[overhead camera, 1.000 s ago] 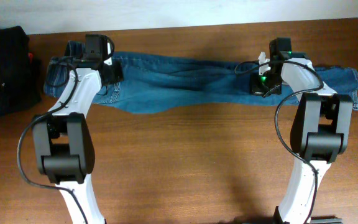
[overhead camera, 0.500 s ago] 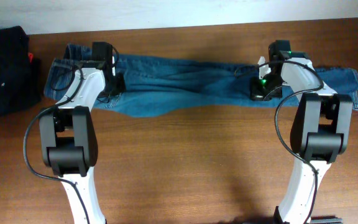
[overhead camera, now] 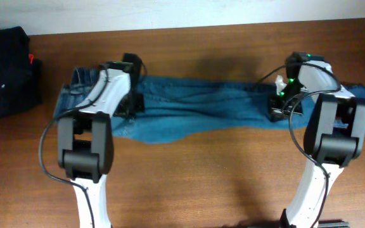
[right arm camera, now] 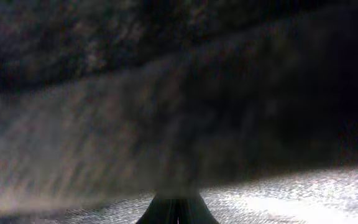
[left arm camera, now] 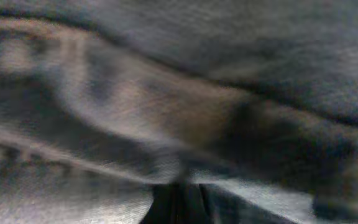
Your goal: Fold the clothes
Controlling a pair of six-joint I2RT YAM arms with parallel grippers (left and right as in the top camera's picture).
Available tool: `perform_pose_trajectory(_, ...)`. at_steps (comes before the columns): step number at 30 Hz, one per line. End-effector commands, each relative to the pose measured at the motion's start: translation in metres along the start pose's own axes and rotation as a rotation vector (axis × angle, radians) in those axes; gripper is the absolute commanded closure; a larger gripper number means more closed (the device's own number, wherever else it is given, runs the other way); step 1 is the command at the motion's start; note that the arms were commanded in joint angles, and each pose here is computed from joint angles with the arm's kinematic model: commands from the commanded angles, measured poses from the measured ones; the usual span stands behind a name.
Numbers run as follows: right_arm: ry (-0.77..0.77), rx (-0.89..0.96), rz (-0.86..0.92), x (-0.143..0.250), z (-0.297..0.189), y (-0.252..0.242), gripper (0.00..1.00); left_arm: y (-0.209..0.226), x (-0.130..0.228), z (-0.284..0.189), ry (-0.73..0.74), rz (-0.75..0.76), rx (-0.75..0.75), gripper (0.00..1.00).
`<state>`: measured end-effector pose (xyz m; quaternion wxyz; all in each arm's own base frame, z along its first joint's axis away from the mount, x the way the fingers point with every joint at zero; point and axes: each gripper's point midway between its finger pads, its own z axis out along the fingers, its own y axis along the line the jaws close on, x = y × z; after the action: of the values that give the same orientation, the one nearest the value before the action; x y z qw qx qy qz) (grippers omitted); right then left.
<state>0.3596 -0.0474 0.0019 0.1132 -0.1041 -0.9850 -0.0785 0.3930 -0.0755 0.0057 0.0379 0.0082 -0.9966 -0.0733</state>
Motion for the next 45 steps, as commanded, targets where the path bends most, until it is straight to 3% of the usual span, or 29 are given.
perform_pose_trajectory(1,0.049,0.012,0.018,0.009,0.009,-0.009,0.96,-0.034,0.039,0.0,0.108,0.058,0.031,1.0)
perform_pose_trajectory(6,0.055,0.011,0.018,0.01,0.008,-0.009,0.96,-0.041,0.046,-0.038,0.043,0.065,0.044,1.0)
perform_pose_trajectory(10,0.042,0.001,0.016,0.008,-0.001,-0.005,0.95,-0.038,0.031,-0.084,-0.119,0.04,0.104,1.0)
perform_pose_trajectory(12,0.023,-0.03,0.014,0.005,-0.009,0.001,0.89,-0.035,0.024,-0.107,-0.205,0.069,0.129,0.97)
perform_pose_trajectory(14,0.002,-0.054,0.011,0.003,-0.021,0.007,0.82,-0.033,0.019,-0.126,-0.279,0.116,0.14,0.86)
perform_pose_trajectory(18,-0.022,-0.074,0.009,0.004,-0.048,0.013,0.75,-0.036,0.014,-0.142,-0.364,0.372,0.113,0.5)
perform_pose_trajectory(21,-0.062,-0.088,0.01,0.003,-0.074,0.017,0.67,-0.042,0.01,-0.14,-0.385,0.535,0.087,0.34)
perform_pose_trajectory(27,-0.139,-0.105,0.116,0.005,-0.12,0.002,0.32,-0.069,0.003,-0.137,-0.441,0.81,0.099,0.3)
perform_pose_trajectory(32,-0.164,-0.136,0.244,0.013,-0.135,-0.034,0.31,-0.088,0.003,-0.14,-0.483,0.979,0.081,0.3)
perform_pose_trajectory(38,-0.151,-0.168,0.414,0.031,-0.14,-0.088,0.3,-0.099,-0.012,-0.136,-0.533,1.007,0.071,0.16)
perform_pose_trajectory(44,-0.15,-0.189,0.51,0.044,-0.142,-0.121,0.18,-0.106,-0.015,-0.101,-0.461,1.067,0.076,0.13)
perform_pose_trajectory(45,-0.153,-0.192,0.522,0.045,-0.142,-0.125,0.17,-0.108,-0.015,-0.094,-0.443,1.068,0.085,0.07)
